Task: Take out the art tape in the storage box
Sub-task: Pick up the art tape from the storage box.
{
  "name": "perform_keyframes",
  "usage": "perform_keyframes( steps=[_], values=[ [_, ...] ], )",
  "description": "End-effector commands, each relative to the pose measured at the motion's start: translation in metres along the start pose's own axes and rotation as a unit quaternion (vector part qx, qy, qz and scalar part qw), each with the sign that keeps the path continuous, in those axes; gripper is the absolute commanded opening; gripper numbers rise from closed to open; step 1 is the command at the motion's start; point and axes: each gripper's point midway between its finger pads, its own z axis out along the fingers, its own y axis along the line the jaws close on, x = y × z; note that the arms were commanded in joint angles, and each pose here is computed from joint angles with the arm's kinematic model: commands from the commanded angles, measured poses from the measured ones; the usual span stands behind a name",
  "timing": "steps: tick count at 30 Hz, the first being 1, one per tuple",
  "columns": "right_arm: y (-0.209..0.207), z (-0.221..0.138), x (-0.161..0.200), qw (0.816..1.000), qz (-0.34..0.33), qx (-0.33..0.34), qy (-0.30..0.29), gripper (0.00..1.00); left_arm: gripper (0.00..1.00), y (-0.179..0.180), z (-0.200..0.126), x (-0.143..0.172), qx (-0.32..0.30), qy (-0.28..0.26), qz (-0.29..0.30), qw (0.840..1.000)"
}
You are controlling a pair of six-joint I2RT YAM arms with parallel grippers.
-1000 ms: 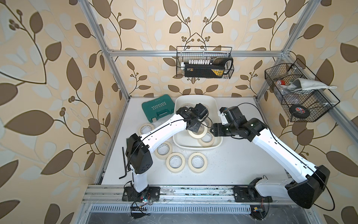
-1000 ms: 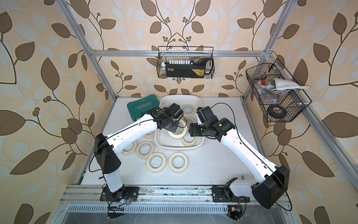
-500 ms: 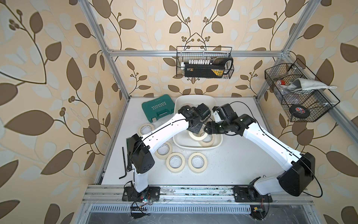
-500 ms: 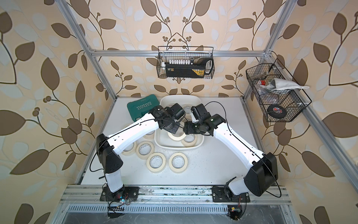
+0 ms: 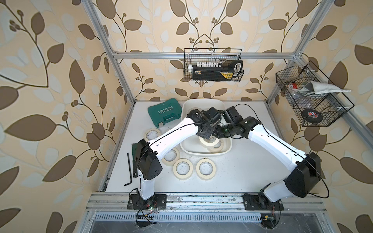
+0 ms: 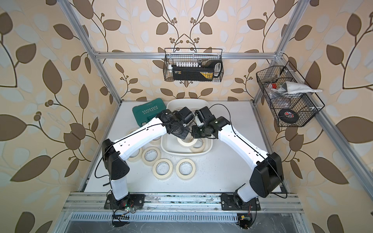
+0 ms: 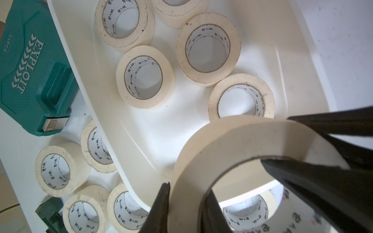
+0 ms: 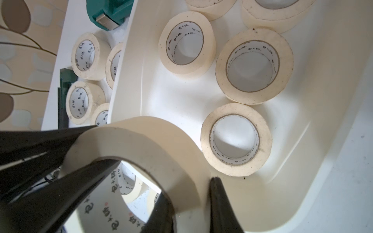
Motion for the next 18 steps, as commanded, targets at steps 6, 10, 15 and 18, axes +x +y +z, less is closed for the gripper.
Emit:
perform_keyframes(
  steps=[6,10,15,18],
  values=[
    [-0.005,-0.008,-0.023,0.999,0.019,0.008,-0.033,0.0,0.64,-0.025,-0.027,-0.008,0.086,-0.024,-0.017,0.996],
    [-0.017,-0.014,-0.027,0.999,0.017,0.028,-0.037,0.0,0.82,-0.016,-0.044,-0.014,0.102,-0.054,-0.042,0.992],
    [-0.055,-0.032,-0.041,0.995,0.041,0.079,-0.055,0.0,0.94,0.007,-0.071,-0.019,0.108,-0.109,-0.078,0.985],
    [-0.093,-0.046,-0.052,0.986,0.077,0.124,-0.08,0.0,0.98,0.014,-0.086,-0.015,0.114,-0.127,-0.082,0.982]
  ],
)
